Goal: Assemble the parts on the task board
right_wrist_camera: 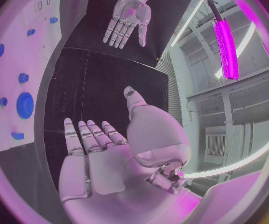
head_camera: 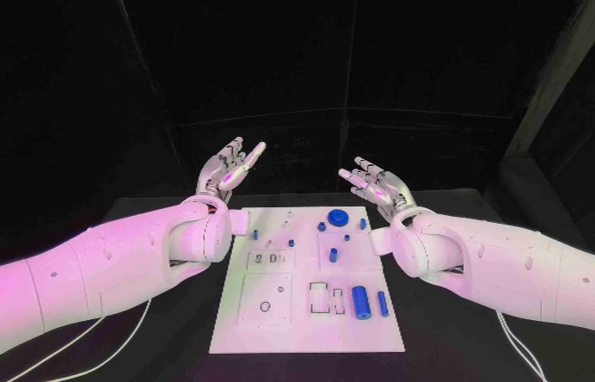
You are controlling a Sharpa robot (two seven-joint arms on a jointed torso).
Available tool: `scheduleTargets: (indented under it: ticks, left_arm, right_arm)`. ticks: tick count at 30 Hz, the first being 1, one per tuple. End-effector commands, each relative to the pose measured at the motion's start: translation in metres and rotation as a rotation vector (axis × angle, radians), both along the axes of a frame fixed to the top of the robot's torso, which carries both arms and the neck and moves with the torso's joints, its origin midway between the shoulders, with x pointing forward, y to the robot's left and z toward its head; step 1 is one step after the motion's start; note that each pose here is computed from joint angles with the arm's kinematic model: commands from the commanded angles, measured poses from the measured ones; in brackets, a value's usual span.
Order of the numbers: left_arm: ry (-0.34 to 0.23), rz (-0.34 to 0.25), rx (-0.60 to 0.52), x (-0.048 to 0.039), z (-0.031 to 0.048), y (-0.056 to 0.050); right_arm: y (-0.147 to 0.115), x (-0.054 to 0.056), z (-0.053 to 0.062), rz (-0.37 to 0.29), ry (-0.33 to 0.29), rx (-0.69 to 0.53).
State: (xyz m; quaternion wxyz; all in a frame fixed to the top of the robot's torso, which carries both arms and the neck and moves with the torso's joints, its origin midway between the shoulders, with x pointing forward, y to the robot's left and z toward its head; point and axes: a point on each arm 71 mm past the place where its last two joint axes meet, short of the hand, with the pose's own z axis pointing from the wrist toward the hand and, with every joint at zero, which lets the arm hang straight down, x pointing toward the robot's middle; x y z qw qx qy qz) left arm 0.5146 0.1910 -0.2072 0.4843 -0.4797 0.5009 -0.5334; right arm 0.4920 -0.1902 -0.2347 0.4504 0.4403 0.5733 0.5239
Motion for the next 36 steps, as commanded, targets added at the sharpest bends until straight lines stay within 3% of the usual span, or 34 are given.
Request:
scheduleTargets:
  ticks: [1,9,10,22,36]
  left_arm:
    - [-0.020,-0.054,-0.053,0.0008,0.0027,-0.004]
    - [-0.020,-0.054,-0.053,0.0008,0.0027,-0.004]
    - [-0.002,-0.076,-0.066,0.0001,0.0018,0.010]
    - [-0.005,-0.108,-0.085,-0.0114,0.0066,0.012]
    - [-0.015,-0.220,-0.101,-0.0325,0.0159,0.000]
  right_arm:
    - [0.012,0.001,-0.002,0.203,0.035,-0.040]
    - [0.013,0.005,-0.004,0.268,0.052,-0.074]
    - [-0.007,0.023,0.011,0.246,-0.133,-0.353]
    - [-0.010,0.038,0.045,0.277,-0.328,-0.656]
    - [0.001,0.047,0.063,0.309,-0.469,-1.032]
